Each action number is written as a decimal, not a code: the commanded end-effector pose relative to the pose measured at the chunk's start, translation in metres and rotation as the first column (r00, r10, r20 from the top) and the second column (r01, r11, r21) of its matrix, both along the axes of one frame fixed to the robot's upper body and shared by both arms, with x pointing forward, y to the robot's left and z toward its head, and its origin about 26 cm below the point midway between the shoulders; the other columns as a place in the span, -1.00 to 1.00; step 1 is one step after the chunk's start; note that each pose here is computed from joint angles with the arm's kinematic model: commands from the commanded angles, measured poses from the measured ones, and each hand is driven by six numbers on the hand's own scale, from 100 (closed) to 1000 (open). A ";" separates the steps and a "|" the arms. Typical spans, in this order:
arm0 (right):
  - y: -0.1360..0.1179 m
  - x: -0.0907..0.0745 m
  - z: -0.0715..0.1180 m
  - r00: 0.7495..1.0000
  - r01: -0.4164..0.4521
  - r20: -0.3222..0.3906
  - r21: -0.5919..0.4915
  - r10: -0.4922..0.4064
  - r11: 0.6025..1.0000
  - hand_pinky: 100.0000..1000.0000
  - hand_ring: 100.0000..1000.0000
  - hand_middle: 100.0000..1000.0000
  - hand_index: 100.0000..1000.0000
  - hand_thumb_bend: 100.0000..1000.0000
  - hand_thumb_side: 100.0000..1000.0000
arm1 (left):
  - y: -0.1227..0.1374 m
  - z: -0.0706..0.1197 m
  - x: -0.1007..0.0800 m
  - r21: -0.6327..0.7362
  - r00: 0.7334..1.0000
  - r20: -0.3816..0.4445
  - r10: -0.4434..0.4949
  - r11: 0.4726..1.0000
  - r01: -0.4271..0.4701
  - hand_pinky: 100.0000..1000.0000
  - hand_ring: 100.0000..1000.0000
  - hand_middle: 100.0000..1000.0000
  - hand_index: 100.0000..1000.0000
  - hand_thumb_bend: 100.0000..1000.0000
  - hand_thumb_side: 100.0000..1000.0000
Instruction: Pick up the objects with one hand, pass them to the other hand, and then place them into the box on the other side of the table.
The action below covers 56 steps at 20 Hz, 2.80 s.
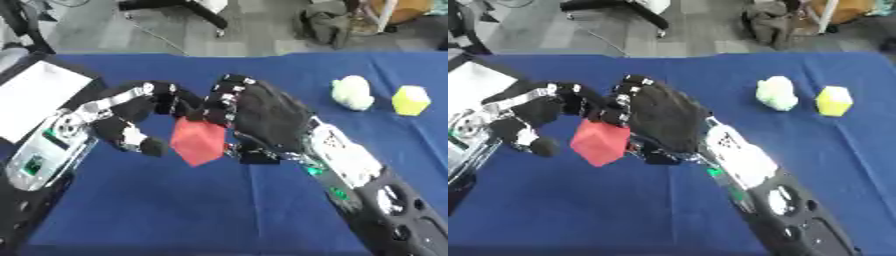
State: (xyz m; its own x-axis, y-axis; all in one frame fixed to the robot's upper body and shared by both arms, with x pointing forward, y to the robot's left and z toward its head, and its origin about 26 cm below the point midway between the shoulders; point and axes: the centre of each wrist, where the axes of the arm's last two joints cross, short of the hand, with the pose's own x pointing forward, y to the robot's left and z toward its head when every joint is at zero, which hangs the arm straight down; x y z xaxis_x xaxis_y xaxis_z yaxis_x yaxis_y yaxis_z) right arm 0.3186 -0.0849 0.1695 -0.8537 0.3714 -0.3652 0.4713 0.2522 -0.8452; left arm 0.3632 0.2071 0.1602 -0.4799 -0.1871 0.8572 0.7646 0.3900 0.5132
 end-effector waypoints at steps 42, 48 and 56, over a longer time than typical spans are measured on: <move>0.002 -0.009 0.015 0.990 0.064 0.120 0.109 -0.077 0.992 0.22 0.02 -0.34 -0.08 -0.88 -0.96 | -0.008 0.010 0.005 0.042 1.000 0.014 0.017 0.999 -0.017 0.33 0.23 0.24 0.48 0.57 -0.08; 0.003 -0.010 0.016 0.989 0.063 0.126 0.114 -0.077 0.992 0.23 0.02 -0.34 -0.08 -0.88 -0.96 | -0.010 0.011 0.006 0.052 1.000 0.015 0.005 0.999 -0.006 0.32 0.18 0.18 0.43 0.51 -0.08; 0.005 -0.011 0.017 0.990 0.050 0.126 0.112 -0.065 0.992 0.23 0.02 -0.34 -0.08 -0.88 -0.97 | -0.013 0.015 0.007 0.026 0.999 0.030 0.040 0.999 -0.041 0.30 0.16 0.16 0.41 0.46 -0.10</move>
